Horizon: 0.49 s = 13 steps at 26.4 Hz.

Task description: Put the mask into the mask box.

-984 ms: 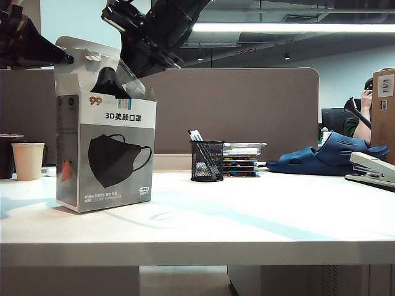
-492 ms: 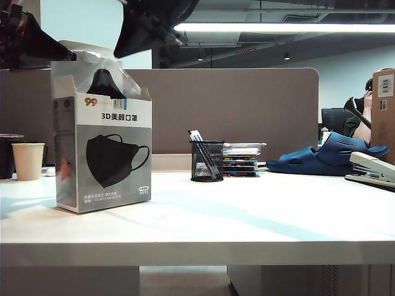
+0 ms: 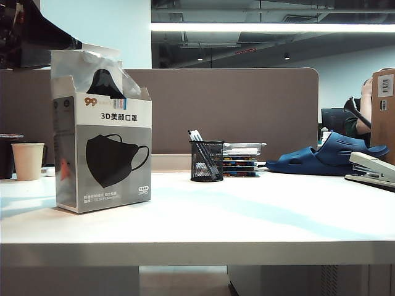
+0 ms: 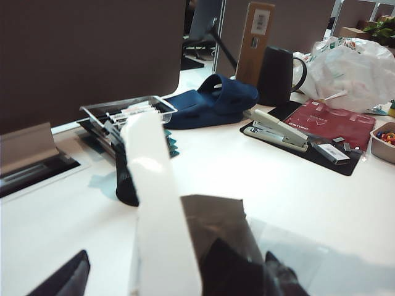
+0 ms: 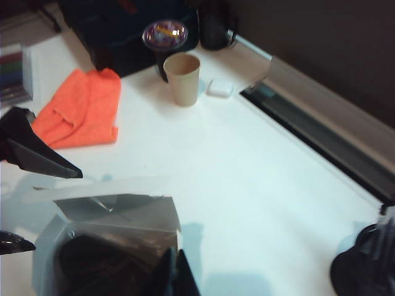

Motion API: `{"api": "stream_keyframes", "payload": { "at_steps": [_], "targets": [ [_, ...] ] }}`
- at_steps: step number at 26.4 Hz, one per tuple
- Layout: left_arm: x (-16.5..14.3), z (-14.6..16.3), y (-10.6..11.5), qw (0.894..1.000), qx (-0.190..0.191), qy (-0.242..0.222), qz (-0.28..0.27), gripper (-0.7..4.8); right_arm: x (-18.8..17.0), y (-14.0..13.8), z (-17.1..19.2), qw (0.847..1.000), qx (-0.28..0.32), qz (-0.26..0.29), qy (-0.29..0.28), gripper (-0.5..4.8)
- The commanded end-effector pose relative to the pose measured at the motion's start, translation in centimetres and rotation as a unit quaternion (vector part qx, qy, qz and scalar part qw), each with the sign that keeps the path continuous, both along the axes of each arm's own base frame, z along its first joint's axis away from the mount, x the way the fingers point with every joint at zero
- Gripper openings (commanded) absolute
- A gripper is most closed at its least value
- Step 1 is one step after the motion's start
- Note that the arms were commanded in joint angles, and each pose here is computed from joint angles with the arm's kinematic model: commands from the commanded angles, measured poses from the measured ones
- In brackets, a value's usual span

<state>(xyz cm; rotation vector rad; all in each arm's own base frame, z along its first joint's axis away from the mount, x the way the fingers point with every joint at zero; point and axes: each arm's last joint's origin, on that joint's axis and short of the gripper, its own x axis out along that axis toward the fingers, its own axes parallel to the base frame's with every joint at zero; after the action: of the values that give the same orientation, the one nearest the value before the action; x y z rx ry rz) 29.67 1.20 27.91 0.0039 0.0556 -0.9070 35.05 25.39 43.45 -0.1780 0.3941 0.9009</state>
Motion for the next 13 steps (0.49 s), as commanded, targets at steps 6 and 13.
{"api": "stream_keyframes", "payload": {
  "at_steps": [6,13],
  "targets": [
    [-0.2,2.4,0.0,0.997,-0.039,-0.064,-0.002,4.08,-0.8,-1.8,2.4,0.999,0.007,-0.030,-0.044,-0.02],
    [-0.9,4.7,0.6,0.979,-0.060,-0.142,0.134,3.93,-1.8,-5.9,5.6,0.988,-0.009,-0.114,-0.107,-0.02]
  ]
}}
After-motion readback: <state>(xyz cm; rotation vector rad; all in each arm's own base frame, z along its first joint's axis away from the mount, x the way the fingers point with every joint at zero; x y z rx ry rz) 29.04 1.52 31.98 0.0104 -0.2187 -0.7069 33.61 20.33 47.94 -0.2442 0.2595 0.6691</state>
